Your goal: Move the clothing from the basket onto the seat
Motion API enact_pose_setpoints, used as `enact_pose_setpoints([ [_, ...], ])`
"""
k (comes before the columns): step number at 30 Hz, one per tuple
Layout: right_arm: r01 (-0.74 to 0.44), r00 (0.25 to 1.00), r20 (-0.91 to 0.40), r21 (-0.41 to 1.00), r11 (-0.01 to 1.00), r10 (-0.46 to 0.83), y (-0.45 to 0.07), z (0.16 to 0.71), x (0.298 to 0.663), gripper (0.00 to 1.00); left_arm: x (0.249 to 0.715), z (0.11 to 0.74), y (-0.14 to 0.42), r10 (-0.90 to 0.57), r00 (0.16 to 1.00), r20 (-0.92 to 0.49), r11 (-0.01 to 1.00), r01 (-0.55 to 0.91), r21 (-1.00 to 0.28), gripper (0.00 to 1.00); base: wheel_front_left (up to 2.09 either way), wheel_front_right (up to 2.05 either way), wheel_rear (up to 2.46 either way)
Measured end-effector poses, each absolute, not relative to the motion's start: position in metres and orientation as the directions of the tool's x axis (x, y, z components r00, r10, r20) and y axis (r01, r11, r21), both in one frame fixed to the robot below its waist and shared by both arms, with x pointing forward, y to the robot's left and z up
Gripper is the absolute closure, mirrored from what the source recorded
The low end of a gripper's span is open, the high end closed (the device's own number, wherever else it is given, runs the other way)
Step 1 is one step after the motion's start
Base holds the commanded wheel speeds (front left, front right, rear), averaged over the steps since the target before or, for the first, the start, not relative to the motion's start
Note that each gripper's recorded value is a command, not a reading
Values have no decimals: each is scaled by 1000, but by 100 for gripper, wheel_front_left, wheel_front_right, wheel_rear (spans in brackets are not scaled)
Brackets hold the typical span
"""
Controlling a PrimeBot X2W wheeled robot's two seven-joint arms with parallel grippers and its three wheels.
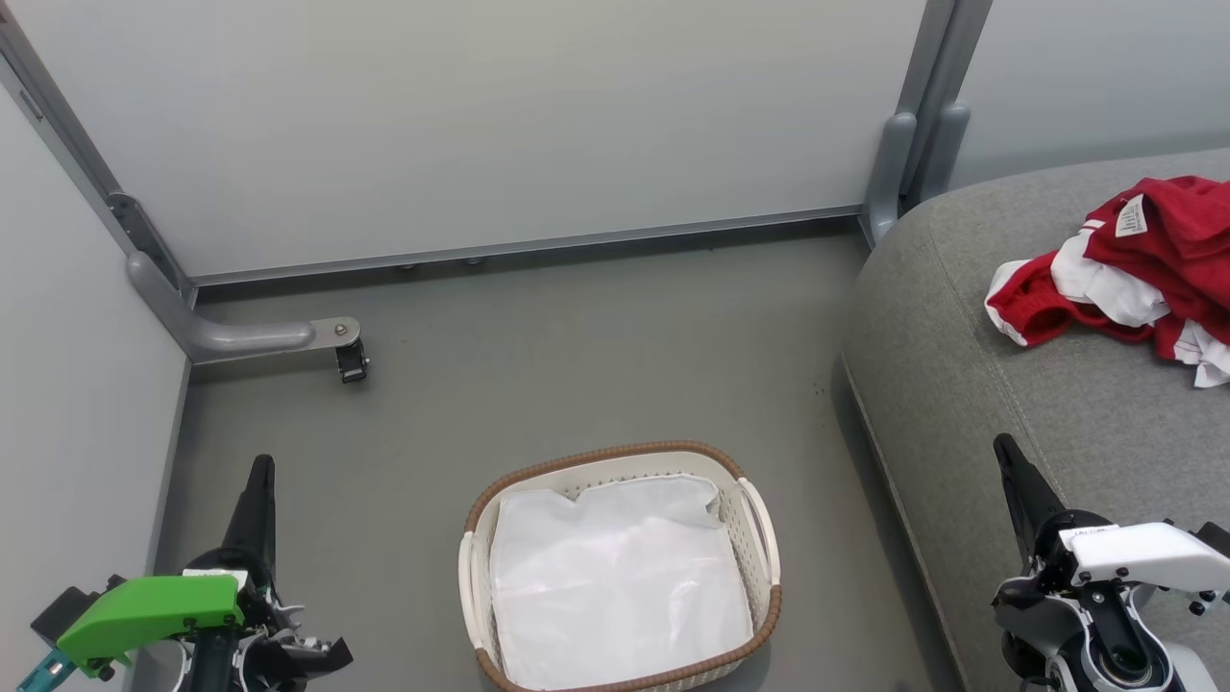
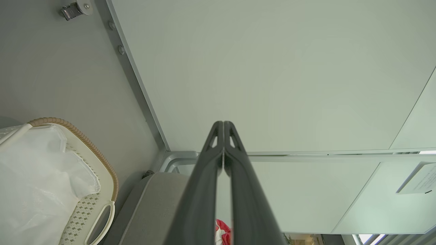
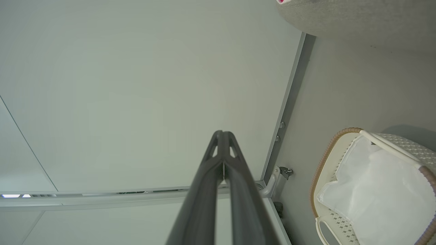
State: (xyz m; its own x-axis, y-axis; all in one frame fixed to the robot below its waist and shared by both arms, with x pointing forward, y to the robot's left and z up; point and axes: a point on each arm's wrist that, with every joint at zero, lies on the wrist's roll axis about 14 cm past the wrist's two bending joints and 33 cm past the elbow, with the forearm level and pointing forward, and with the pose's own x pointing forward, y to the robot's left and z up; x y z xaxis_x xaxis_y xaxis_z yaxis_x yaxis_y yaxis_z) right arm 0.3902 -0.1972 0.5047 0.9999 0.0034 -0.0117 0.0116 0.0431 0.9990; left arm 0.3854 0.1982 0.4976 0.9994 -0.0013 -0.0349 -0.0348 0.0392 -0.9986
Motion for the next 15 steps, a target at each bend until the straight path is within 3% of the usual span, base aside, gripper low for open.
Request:
enact_pose_setpoints([
  [15, 0, 1000, 0, 1000, -5, 2, -199, 508, 390, 100, 388, 504, 200, 0, 1000, -11, -4, -11, -1000, 100, 0, 0, 0],
])
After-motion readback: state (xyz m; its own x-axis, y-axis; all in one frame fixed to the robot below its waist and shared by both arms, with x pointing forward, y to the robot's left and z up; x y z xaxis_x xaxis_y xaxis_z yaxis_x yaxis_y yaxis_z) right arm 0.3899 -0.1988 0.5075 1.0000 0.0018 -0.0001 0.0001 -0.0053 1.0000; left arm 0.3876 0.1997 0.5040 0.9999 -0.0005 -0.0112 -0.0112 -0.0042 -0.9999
